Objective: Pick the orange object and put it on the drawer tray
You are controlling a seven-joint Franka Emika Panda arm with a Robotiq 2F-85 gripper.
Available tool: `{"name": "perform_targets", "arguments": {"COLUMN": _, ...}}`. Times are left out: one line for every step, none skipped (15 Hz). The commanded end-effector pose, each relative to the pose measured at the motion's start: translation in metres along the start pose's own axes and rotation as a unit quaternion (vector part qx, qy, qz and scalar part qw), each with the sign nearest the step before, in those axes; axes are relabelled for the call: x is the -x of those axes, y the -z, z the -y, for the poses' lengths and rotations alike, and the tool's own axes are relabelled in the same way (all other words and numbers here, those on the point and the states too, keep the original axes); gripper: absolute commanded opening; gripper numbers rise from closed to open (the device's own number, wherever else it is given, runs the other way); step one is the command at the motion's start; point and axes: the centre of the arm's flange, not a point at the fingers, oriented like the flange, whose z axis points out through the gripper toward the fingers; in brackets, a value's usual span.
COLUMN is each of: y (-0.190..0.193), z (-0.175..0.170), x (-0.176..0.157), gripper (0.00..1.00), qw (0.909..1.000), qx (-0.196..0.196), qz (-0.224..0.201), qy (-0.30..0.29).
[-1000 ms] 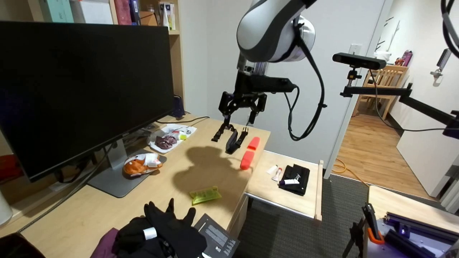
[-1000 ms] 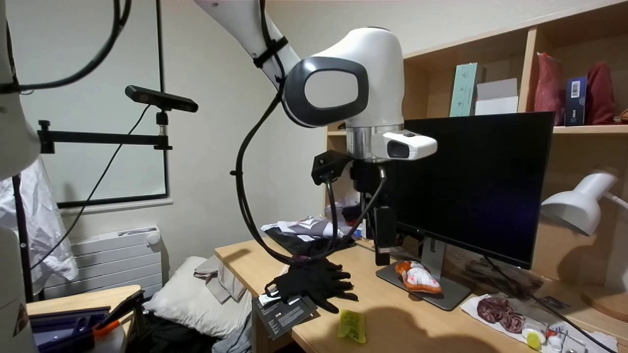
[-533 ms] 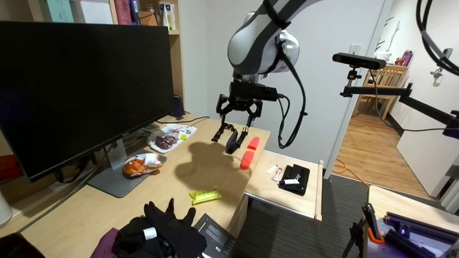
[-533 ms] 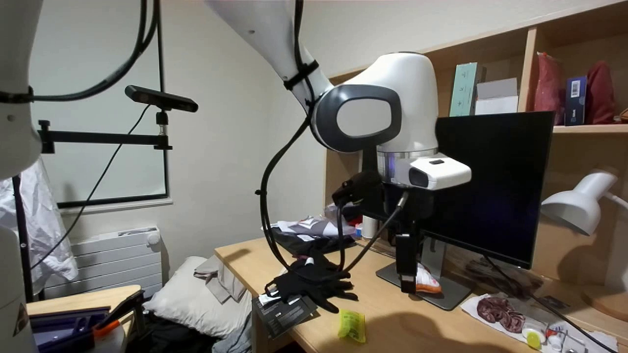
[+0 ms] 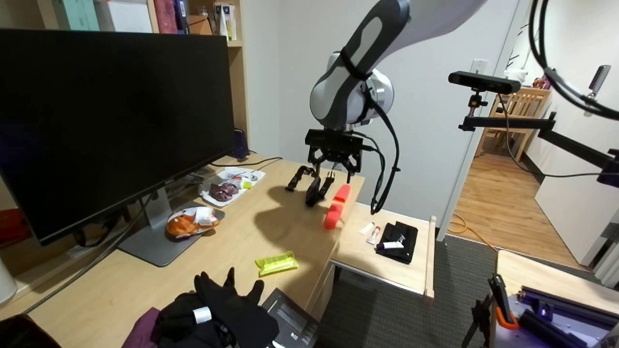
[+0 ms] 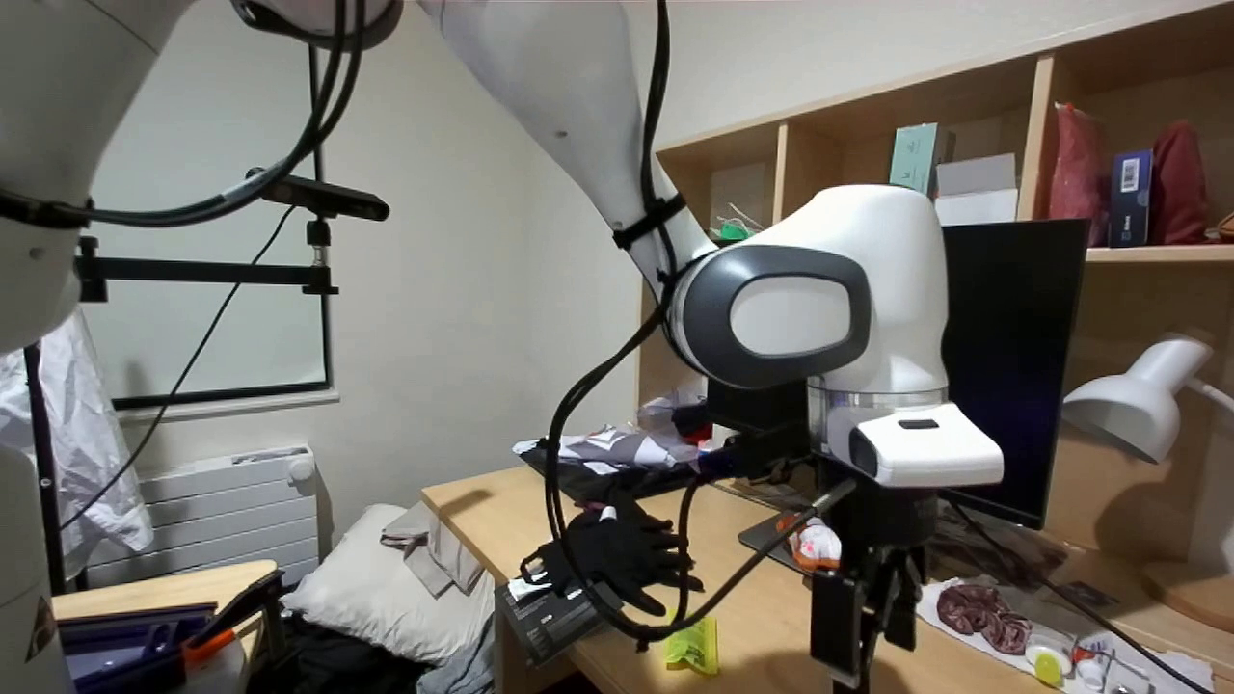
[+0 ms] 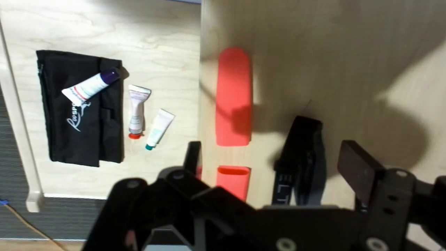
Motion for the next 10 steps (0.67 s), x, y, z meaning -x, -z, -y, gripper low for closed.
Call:
{"name": "perform_targets", "arguments": {"y": -0.036, "z": -0.005, "x": -0.012, "gripper": 1.0, "qw": 0.9955, "qx": 0.064, "qz": -0.027, "qy": -0.064}}
{"name": "perform_targets", "arguments": {"y": -0.046, "z": -0.01, "x": -0.015, "gripper": 1.0, "qw": 0.9938, "qx": 0.076, "qz": -0.035, "qy": -0.073}}
{"name": "perform_targets", "arguments": {"y": -0.056, "z": -0.015, "x": -0.016, "gripper": 1.0, "qw": 0.992, "qx": 0.096, "qz": -0.034, "qy": -0.074}}
{"name": "perform_targets", "arguments": {"y": -0.064, "z": -0.019, "x": -0.017, "gripper": 1.0, "qw": 0.9903, "qx": 0.111, "qz": -0.035, "qy": -0.077}}
{"name": "perform_targets", "arguments": {"y": -0.071, "z": -0.023, "x": -0.015, "gripper": 1.0, "qw": 0.9912, "qx": 0.113, "qz": -0.033, "qy": -0.061}}
{"name": "perform_targets", "arguments": {"y": -0.063, "z": -0.028, "x": -0.015, "gripper": 1.0, "qw": 0.9931, "qx": 0.094, "qz": -0.029, "qy": -0.063}}
{"name": "perform_targets", "arguments": {"y": -0.069, "z": -0.029, "x": -0.014, "gripper": 1.0, "qw": 0.9928, "qx": 0.099, "qz": -0.028, "qy": -0.062}}
{"name": "perform_targets", "arguments": {"y": -0.071, "z": -0.029, "x": -0.013, "gripper": 1.0, "qw": 0.9927, "qx": 0.1, "qz": -0.028, "qy": -0.061}}
{"name": "perform_targets", "arguments": {"y": -0.07, "z": -0.029, "x": -0.013, "gripper": 1.0, "qw": 0.9928, "qx": 0.099, "qz": -0.028, "qy": -0.061}}
{"name": "perform_targets", "arguments": {"y": -0.069, "z": -0.028, "x": -0.014, "gripper": 1.0, "qw": 0.9929, "qx": 0.098, "qz": -0.029, "qy": -0.061}}
